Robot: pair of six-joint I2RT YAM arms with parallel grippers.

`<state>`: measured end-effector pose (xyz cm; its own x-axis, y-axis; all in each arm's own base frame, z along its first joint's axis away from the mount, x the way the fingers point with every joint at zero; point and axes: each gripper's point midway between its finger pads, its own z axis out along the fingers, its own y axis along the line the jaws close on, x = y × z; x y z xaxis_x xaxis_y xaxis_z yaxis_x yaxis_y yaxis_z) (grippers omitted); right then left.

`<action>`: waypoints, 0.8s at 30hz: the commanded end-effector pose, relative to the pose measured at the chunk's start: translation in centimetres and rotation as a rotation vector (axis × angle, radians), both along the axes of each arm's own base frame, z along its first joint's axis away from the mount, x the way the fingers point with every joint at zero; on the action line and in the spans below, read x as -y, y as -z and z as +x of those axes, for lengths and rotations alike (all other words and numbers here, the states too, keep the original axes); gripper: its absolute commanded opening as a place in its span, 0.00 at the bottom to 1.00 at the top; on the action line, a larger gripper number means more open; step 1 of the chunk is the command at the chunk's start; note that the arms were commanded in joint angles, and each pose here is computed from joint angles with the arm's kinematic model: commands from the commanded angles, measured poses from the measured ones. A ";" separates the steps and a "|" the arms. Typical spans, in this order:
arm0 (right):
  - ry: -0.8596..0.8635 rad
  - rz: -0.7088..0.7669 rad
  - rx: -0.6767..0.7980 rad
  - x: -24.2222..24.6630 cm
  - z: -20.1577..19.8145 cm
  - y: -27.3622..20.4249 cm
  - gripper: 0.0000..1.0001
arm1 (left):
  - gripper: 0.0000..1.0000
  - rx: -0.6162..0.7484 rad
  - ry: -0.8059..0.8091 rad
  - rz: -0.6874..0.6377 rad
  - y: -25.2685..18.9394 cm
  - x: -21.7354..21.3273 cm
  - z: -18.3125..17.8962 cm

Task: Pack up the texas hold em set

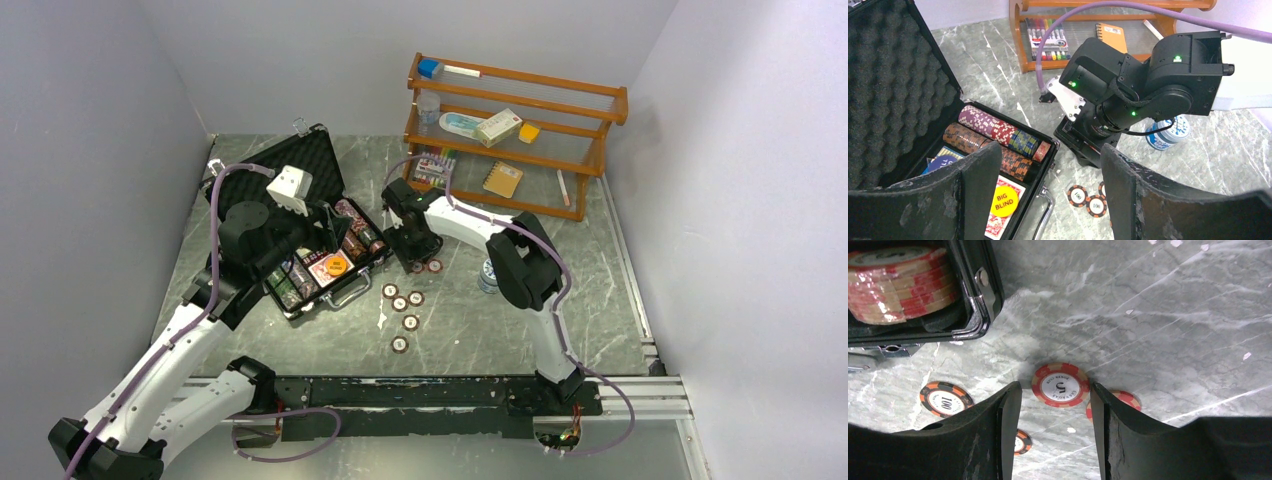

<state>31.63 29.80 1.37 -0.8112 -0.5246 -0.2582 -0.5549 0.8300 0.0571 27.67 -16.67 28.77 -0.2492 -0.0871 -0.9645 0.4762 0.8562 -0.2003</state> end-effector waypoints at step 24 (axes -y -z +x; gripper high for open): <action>0.015 -0.172 -0.087 1.7 -1.0 5.7 0.42 | 0.76 0.029 -0.023 -0.005 -1.1 -0.5 -0.1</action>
<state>31.49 29.60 0.84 -0.8163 -0.5487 -0.1805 -0.5586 0.8294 0.0052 27.66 -16.46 28.94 -0.2429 -0.0905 -0.9658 0.4686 0.8608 -0.1985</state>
